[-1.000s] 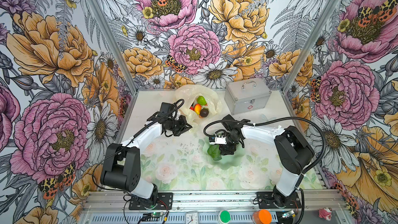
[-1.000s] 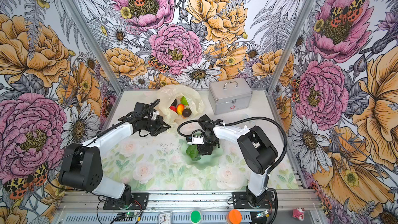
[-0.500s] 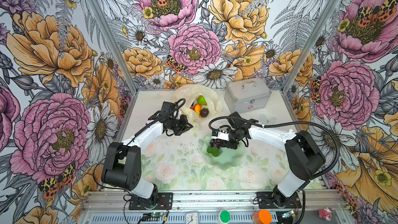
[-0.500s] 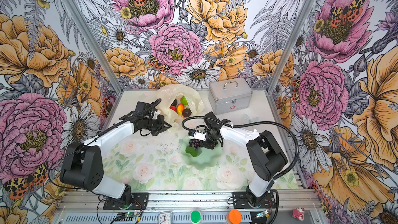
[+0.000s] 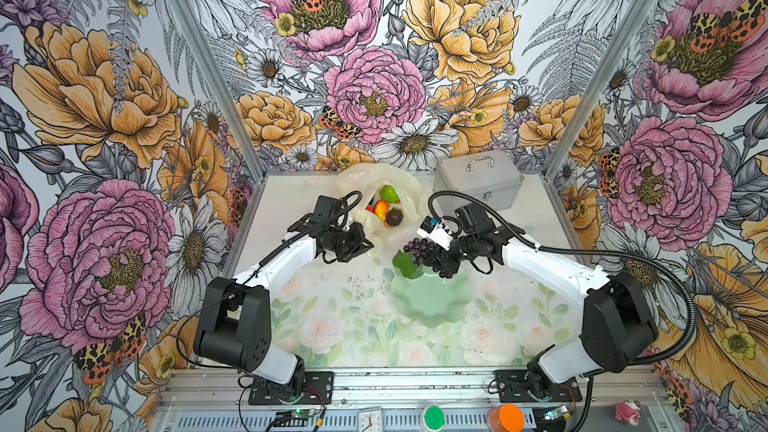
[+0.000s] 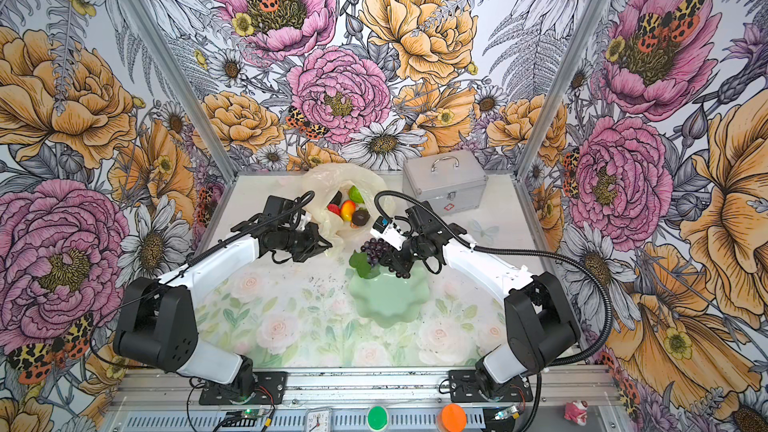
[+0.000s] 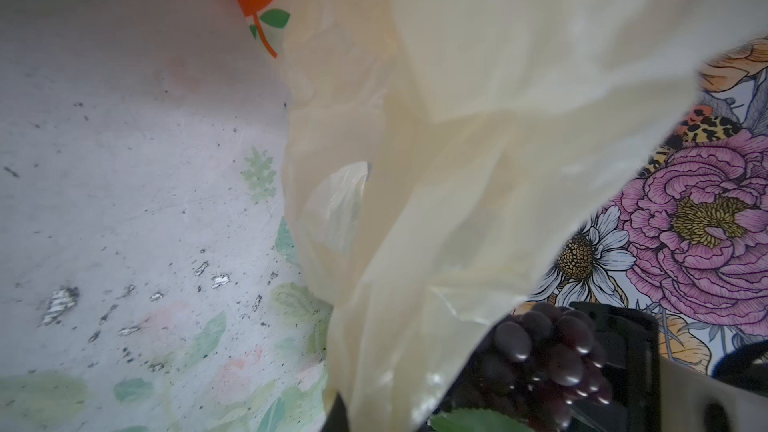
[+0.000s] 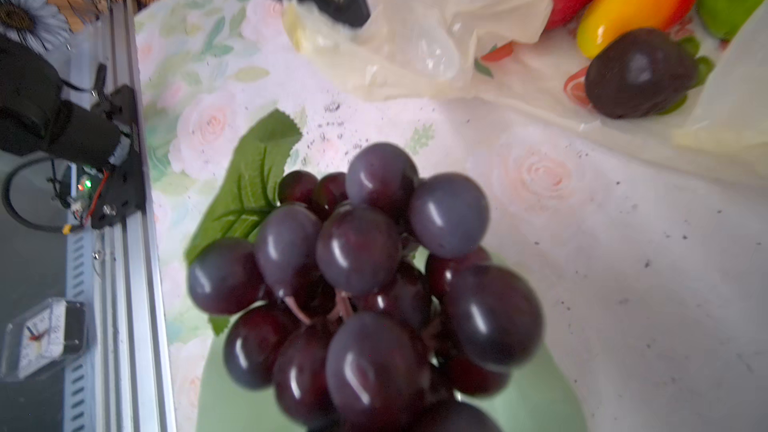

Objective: Place the fruits into the plastic bag
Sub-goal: 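Lift the dark grapes and carry them into the bag mouth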

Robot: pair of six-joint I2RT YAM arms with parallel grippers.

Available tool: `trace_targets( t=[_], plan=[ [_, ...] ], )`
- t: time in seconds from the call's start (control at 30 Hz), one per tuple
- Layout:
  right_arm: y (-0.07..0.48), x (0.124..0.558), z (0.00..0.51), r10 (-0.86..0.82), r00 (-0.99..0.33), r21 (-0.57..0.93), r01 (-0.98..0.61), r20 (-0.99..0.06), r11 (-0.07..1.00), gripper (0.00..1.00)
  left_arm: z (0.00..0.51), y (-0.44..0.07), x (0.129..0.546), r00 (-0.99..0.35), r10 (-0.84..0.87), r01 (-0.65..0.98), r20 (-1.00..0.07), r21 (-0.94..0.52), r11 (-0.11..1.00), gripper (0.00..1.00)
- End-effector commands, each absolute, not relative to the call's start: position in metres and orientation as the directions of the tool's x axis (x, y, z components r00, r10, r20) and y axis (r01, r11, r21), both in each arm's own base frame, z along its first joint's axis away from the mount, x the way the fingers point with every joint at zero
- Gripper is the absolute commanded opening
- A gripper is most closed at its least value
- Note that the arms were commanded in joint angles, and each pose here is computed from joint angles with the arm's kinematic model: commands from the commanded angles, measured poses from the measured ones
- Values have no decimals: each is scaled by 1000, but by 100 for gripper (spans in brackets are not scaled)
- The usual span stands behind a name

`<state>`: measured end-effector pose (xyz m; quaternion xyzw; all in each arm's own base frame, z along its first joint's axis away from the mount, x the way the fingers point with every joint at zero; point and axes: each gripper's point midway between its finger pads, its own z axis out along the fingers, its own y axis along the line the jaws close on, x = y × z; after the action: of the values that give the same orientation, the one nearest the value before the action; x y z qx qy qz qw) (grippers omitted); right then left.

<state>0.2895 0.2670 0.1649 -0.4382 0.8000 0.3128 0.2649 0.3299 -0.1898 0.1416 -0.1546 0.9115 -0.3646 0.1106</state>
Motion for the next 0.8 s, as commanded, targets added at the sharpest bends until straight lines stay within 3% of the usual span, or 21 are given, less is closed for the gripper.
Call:
trace_targets(
  t=[0.0,0.27,0.43,0.77],
  plan=[
    [284,317,209,-378,-583,385,-787,-720,482,17,162,-187,328,-922,-340,-132,-184,-678,723,0],
    [317,388,229,-236,-706,499,-660,-668,562,19,182,-183,326,-909,-327,-91,-256,-646,758,0],
    [341,423,218,-246,-740,508,-627,-626,591,19,187,-183,335,-905,-323,-83,-277,-630,772,0],
    [390,435,177,-287,-816,569,-561,-501,601,19,202,-196,360,-908,-289,-38,-305,-625,780,0]
  ],
)
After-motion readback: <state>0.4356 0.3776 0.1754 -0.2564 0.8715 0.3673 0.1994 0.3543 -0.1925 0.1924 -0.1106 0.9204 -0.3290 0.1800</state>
